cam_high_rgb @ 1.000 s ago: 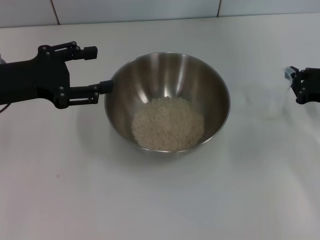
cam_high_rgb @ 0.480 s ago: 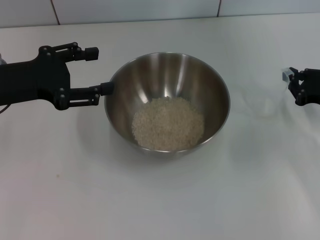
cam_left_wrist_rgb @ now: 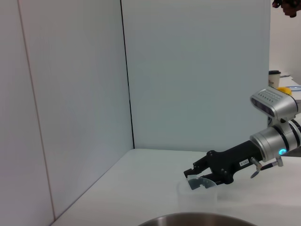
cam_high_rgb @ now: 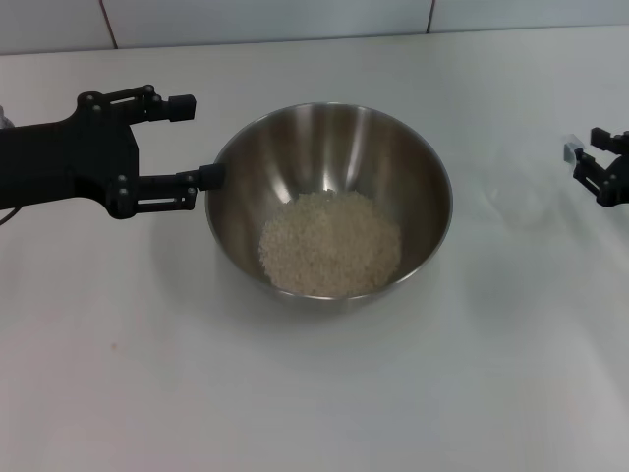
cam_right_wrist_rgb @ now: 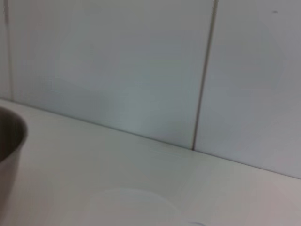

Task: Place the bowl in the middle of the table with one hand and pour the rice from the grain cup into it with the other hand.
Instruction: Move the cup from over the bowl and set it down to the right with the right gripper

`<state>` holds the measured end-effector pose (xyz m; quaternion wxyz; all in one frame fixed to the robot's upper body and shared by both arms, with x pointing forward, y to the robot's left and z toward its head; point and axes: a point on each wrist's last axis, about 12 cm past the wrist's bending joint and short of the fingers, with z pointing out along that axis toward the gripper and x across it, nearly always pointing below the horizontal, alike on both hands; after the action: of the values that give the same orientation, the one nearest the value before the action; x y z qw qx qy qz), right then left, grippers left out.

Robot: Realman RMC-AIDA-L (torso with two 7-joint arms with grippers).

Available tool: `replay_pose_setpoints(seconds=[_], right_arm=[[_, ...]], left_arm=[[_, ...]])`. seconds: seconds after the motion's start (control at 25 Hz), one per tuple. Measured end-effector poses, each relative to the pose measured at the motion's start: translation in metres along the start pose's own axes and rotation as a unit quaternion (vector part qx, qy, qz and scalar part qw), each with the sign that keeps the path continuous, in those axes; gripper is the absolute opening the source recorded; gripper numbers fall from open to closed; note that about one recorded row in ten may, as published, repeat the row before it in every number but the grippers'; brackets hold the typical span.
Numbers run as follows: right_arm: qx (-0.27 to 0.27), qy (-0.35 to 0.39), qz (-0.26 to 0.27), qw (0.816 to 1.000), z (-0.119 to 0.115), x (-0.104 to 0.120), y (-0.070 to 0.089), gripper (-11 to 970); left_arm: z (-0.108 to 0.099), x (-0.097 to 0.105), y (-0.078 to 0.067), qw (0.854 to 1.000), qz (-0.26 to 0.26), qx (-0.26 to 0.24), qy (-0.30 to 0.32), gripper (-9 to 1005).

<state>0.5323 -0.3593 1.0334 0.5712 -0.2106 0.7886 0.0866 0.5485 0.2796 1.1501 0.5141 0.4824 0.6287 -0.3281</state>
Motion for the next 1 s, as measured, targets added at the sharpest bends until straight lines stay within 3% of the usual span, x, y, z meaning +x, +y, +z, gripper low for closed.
replay_pose_setpoints(seconds=[0.36, 1.0], right_arm=[[-0.007, 0.000, 0.007, 1.000, -0.006, 0.007, 0.008, 598], [-0.006, -0.008, 0.031, 0.999, -0.036, 0.026, 0.018, 598]], left_arm=[[0.000, 0.000, 0.000, 1.000, 0.001, 0.001, -0.001, 798], [0.000, -0.001, -0.001, 1.000, 0.000, 0.003, -0.002, 798]])
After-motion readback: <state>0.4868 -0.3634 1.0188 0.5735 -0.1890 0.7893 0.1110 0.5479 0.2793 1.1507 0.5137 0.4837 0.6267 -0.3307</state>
